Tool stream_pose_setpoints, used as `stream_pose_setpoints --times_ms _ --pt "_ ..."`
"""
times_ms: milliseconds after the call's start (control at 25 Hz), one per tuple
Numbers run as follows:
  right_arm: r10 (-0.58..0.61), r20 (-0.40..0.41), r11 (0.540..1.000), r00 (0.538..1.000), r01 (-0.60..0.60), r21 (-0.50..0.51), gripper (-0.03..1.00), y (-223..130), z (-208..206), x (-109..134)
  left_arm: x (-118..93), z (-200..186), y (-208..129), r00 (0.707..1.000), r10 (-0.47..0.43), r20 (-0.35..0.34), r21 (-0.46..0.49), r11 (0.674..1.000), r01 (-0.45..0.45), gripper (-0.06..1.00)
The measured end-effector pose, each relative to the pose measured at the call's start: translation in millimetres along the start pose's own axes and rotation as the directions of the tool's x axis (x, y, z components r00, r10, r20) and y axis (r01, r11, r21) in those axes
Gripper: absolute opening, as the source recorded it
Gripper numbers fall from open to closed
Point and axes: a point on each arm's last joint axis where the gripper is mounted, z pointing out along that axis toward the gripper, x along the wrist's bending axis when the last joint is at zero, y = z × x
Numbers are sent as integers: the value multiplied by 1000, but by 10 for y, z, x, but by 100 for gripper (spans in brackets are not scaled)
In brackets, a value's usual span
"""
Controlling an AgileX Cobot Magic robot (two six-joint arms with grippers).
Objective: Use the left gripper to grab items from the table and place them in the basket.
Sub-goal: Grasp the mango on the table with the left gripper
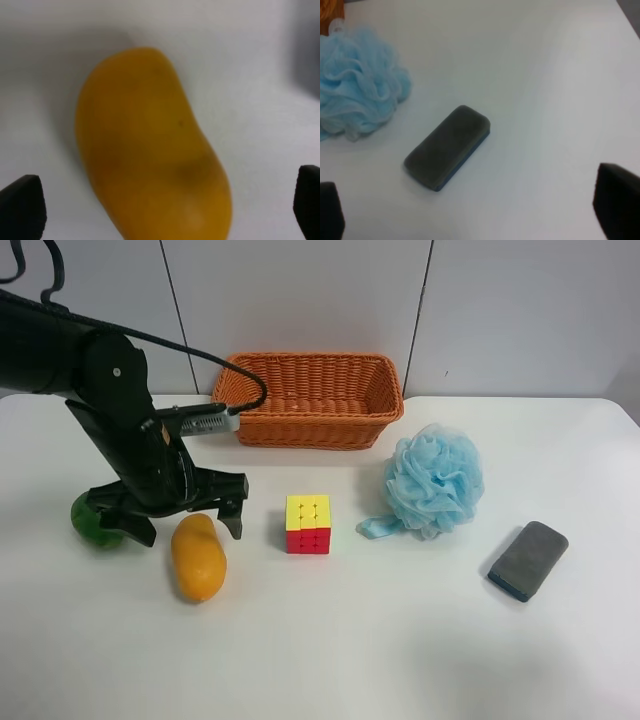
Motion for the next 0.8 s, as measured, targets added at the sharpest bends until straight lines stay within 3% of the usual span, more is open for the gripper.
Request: stream_pose_setpoints --times_ms 520,680,760,800 --pt "0 0 1000 1000 0 0 99 0 0 0 24 372 -21 998 -58 -10 40 997 59 97" --pt "0 0 1000 1000 0 0 99 0 0 0 26 389 -24 998 -61 -12 45 997 61 82" --pt "0 0 1000 1000 0 0 99 0 0 0 26 389 -25 998 -61 -12 46 997 62 66" --pt "0 0 1000 1000 0 0 99 0 0 0 26 389 -25 998 -62 -12 46 997 62 66"
